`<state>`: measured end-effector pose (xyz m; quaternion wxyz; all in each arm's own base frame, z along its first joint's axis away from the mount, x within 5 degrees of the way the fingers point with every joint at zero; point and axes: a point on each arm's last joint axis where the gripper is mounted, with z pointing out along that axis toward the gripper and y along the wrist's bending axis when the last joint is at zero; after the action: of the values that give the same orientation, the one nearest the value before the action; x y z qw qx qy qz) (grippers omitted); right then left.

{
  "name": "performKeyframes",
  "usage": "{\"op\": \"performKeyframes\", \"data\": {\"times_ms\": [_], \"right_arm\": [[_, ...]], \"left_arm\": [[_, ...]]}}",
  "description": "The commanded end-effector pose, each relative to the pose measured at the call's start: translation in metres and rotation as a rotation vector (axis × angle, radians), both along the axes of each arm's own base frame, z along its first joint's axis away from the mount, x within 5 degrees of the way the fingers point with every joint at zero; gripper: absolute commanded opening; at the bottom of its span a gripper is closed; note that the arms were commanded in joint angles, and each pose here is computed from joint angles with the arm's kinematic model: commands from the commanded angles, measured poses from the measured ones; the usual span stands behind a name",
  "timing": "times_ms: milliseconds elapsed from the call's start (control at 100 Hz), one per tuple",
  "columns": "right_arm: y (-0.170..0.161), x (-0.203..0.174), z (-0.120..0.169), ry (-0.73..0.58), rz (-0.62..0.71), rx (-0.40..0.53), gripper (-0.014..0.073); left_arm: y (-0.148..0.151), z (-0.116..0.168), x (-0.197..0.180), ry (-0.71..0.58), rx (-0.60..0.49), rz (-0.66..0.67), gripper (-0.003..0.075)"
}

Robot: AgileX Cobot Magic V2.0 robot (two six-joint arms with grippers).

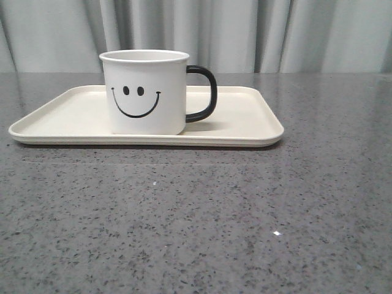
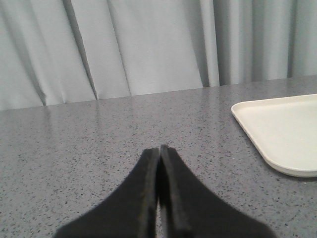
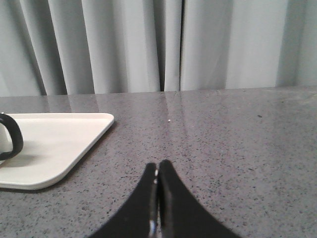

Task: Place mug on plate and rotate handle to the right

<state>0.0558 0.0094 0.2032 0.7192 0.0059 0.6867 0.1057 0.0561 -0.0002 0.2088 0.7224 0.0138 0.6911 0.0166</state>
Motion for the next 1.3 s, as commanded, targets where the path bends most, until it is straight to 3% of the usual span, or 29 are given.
{"op": "performKeyframes", "data": {"times_ms": [0, 1290], "right_arm": [[-0.0053, -0.0011, 0.0028, -0.036, -0.056, 0.018, -0.0061], [-0.007, -0.001, 0.0033, -0.041, -0.075, 0.024, -0.0061]], "left_arm": [[0.0008, 0.0053, -0.0028, -0.09, -0.002, 0.006, -0.002], [0.0008, 0.0053, -0.0028, -0.09, -0.002, 0.006, -0.002]]}}
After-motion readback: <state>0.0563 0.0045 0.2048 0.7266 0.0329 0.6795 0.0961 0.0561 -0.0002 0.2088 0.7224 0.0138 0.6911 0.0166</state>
